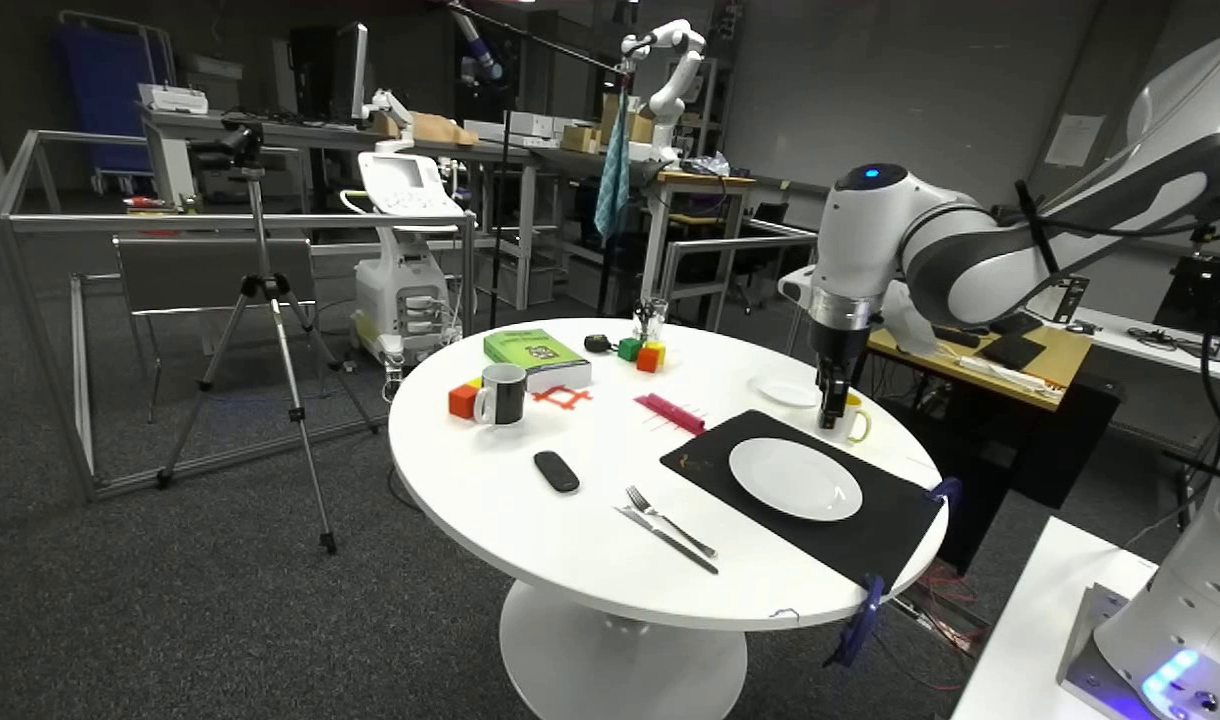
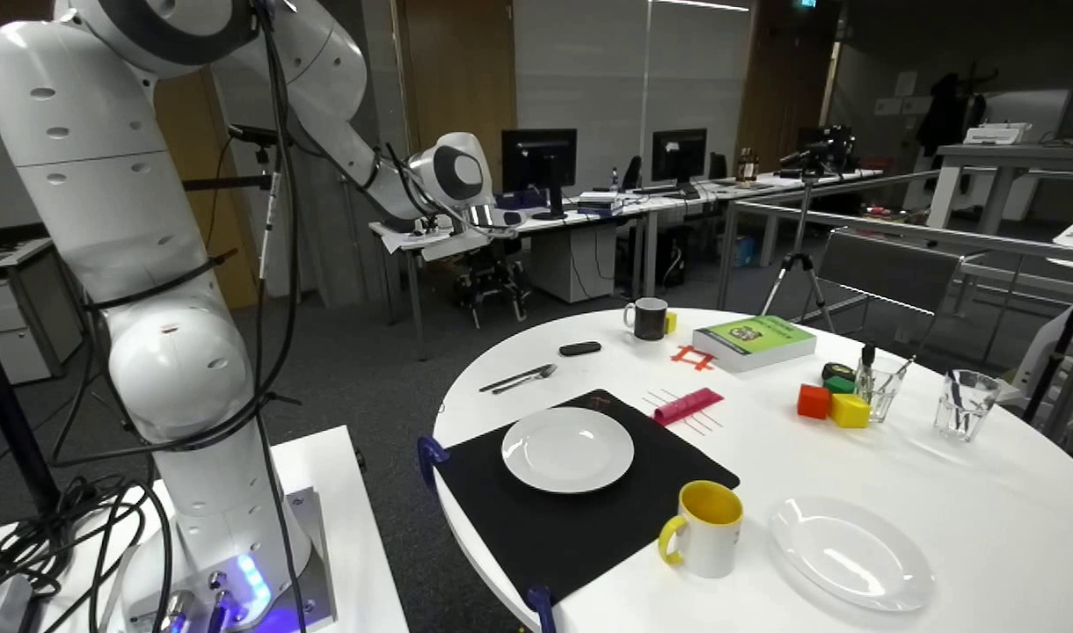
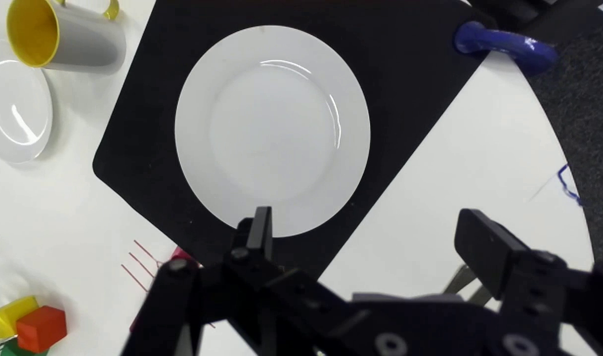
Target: Move the plate to the left
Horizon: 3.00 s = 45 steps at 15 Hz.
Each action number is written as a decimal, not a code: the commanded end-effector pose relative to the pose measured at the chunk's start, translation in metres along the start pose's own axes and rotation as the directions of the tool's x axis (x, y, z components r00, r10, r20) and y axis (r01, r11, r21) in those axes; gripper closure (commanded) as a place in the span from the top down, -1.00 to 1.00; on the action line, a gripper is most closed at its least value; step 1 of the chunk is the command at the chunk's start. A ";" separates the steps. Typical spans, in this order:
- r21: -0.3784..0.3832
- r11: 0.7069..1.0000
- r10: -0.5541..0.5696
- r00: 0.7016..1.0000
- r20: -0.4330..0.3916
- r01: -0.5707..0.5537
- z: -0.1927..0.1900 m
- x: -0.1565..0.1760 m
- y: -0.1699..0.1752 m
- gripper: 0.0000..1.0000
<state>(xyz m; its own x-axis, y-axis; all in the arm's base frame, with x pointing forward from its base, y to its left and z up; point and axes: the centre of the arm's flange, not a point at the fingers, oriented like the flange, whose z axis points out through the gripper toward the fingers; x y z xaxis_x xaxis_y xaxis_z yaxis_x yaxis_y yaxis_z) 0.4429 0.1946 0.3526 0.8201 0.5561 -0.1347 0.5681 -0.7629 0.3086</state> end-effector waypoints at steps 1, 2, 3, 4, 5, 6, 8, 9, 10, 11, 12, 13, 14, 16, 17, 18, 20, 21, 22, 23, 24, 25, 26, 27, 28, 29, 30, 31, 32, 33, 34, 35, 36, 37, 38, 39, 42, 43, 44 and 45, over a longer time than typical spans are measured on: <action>-0.053 0.998 -0.032 0.996 0.089 0.036 0.010 0.022 -0.018 1.00; -0.063 0.997 -0.044 0.992 0.116 0.052 0.014 0.025 -0.023 1.00; -0.068 0.995 -0.058 0.989 0.136 0.068 0.019 0.028 -0.028 1.00; -0.069 0.994 -0.069 0.985 0.159 0.081 0.024 0.032 -0.033 1.00; -0.063 0.994 -0.079 0.982 0.172 0.091 0.029 0.036 -0.039 1.00; -0.059 0.994 -0.081 0.979 0.185 0.093 0.035 0.041 -0.044 1.00; -0.032 0.996 -0.078 0.978 0.194 0.086 0.045 0.050 -0.056 1.00; -0.025 0.997 -0.065 0.977 0.202 0.071 0.051 0.055 -0.062 1.00; -0.029 0.998 -0.051 0.976 0.213 0.059 0.056 0.058 -0.066 1.00; -0.027 0.998 -0.041 0.974 0.224 0.049 0.060 0.060 -0.070 1.00; -0.033 0.999 -0.023 0.972 0.234 0.031 0.065 0.062 -0.072 1.00; -0.031 0.999 -0.008 0.971 0.240 0.015 0.069 0.063 -0.075 1.00; -0.042 0.999 0.021 0.969 0.246 -0.011 0.074 0.065 -0.077 1.00; -0.046 0.996 0.083 0.963 0.256 -0.073 0.083 0.067 -0.080 1.00; -0.049 0.993 0.114 0.958 0.263 -0.104 0.087 0.067 -0.081 1.00; -0.056 0.990 0.139 0.951 0.275 -0.128 0.091 0.066 -0.081 1.00; -0.081 0.981 0.193 0.935 0.297 -0.177 0.098 0.063 -0.080 1.00; -0.093 0.976 0.217 0.927 0.307 -0.197 0.102 0.061 -0.079 1.00; -0.107 0.971 0.239 0.918 0.316 -0.216 0.105 0.059 -0.079 1.00; -0.115 0.966 0.256 0.912 0.322 -0.231 0.107 0.058 -0.079 1.00; -0.127 0.962 0.272 0.905 0.328 -0.243 0.111 0.058 -0.079 1.00; -0.140 0.957 0.289 0.898 0.331 -0.256 0.114 0.058 -0.079 1.00; -0.145 0.949 0.311 0.893 0.324 -0.278 0.114 0.056 -0.077 1.00; -0.151 0.942 0.333 0.889 0.315 -0.300 0.113 0.055 -0.074 1.00; -0.120 0.958 0.287 0.906 0.312 -0.262 0.118 0.052 -0.078 1.00; -0.125 0.953 0.301 0.901 0.311 -0.275 0.119 0.052 -0.077 1.00; -0.127 0.952 0.306 0.900 0.312 -0.280 0.119 0.052 -0.076 1.00; -0.127 0.951 0.308 0.899 0.312 -0.281 0.119 0.052 -0.075 1.00; -0.128 0.951 0.309 0.899 0.312 -0.282 0.119 0.052 -0.075 1.00; -0.128 0.951 0.309 0.898 0.312 -0.282 0.120 0.052 -0.075 1.00; -0.128 0.951 0.309 0.898 0.312 -0.282 0.119 0.052 -0.075 1.00; -0.128 0.951 0.309 0.899 0.312 -0.282 0.119 0.052 -0.075 1.00; -0.128 0.951 0.309 0.899 0.312 -0.282 0.119 0.052 -0.075 1.00; -0.147 0.951 0.306 0.891 0.335 -0.272 0.123 0.057 -0.074 1.00; -0.158 0.957 0.283 0.896 0.341 -0.243 0.129 0.062 -0.073 1.00; -0.172 0.958 0.277 0.896 0.347 -0.230 0.135 0.065 -0.073 1.00; -0.220 0.964 0.222 0.902 0.370 -0.147 0.154 0.074 -0.072 1.00; -0.234 0.964 0.208 0.903 0.377 -0.125 0.161 0.078 -0.072 1.00; -0.244 0.965 0.190 0.905 0.381 -0.100 0.167 0.081 -0.072 1.00; -0.251 0.965 0.174 0.907 0.383 -0.079 0.172 0.086 -0.073 1.00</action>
<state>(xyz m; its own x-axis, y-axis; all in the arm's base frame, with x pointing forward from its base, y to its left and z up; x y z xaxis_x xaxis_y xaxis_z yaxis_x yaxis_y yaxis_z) 0.4642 0.2341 0.1691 0.8960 0.2113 -0.3907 0.4026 -0.7580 0.5133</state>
